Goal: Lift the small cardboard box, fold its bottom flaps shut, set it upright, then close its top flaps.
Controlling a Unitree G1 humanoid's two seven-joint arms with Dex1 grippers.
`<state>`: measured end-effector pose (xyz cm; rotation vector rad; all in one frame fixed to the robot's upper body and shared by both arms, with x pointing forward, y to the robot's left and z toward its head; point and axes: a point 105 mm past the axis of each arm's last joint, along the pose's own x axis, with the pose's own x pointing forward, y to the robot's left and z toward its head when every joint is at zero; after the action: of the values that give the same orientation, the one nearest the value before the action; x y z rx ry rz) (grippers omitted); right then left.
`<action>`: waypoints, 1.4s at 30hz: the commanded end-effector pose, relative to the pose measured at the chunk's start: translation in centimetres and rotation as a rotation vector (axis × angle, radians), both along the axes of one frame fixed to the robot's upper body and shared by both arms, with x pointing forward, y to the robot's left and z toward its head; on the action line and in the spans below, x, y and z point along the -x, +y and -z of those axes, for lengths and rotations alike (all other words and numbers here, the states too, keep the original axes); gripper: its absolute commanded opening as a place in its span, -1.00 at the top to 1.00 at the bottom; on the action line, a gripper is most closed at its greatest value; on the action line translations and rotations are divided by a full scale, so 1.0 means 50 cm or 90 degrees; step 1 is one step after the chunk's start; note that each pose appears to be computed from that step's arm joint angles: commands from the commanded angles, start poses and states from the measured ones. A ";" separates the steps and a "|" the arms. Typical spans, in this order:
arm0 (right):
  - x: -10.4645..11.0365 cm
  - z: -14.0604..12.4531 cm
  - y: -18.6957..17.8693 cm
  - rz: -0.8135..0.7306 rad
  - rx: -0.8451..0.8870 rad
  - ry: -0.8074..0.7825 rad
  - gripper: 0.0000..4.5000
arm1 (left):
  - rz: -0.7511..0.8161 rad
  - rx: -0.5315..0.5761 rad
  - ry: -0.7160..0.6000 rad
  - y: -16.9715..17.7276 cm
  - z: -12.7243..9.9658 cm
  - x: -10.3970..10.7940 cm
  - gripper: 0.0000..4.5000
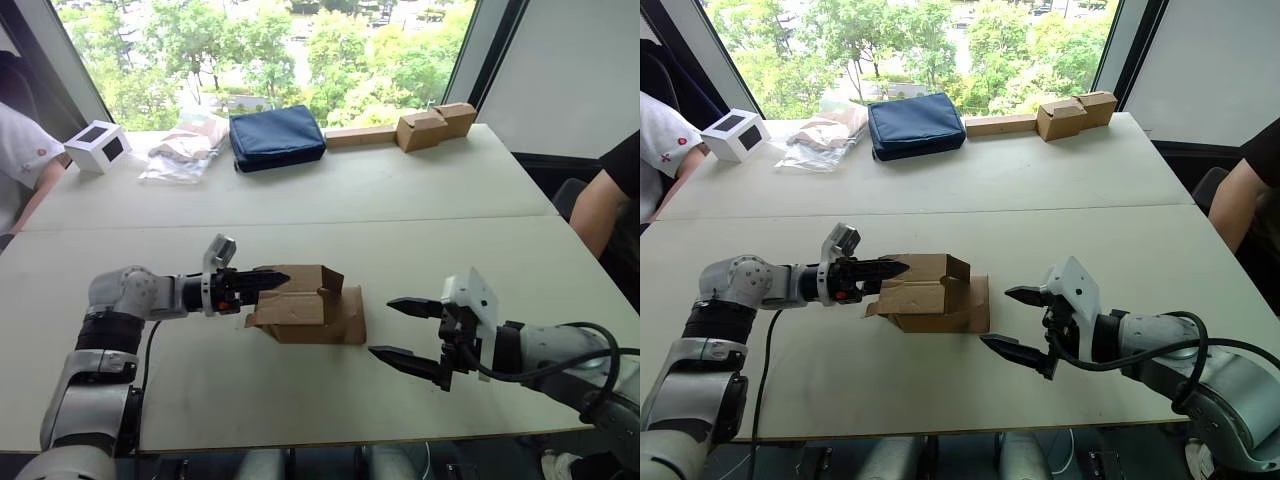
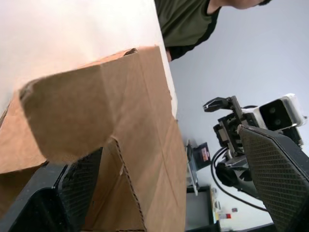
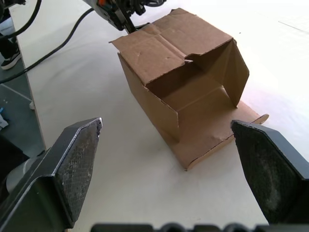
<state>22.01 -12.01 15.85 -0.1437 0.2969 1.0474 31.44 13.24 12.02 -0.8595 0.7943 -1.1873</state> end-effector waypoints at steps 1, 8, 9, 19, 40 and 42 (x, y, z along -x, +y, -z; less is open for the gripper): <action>0.007 -0.013 0.012 -0.014 -0.006 -0.020 -1.00 | 0.016 0.010 -0.023 -0.008 -0.014 -0.006 -1.00; 0.004 -0.011 0.012 -0.007 -0.004 -0.020 -1.00 | 0.024 0.026 -0.027 -0.021 -0.020 -0.011 -0.48; 0.004 -0.010 0.012 -0.007 -0.004 -0.019 -1.00 | 0.026 0.027 -0.028 -0.023 -0.019 -0.011 -0.32; -0.001 -0.001 0.004 0.003 -0.008 -0.012 -1.00 | 0.021 0.034 -0.052 -0.021 -0.030 -0.012 0.96; -0.215 -0.264 0.049 0.203 -0.429 -0.291 0.99 | -0.015 0.044 -0.570 0.027 -0.341 -0.047 1.00; -0.224 -0.274 0.058 0.194 -0.429 -0.293 0.99 | -0.010 0.044 -0.579 0.025 -0.344 -0.048 1.00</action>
<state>33.21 -9.30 28.49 0.2708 -0.4027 0.7243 34.06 14.47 28.01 -0.3405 0.0497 -1.3958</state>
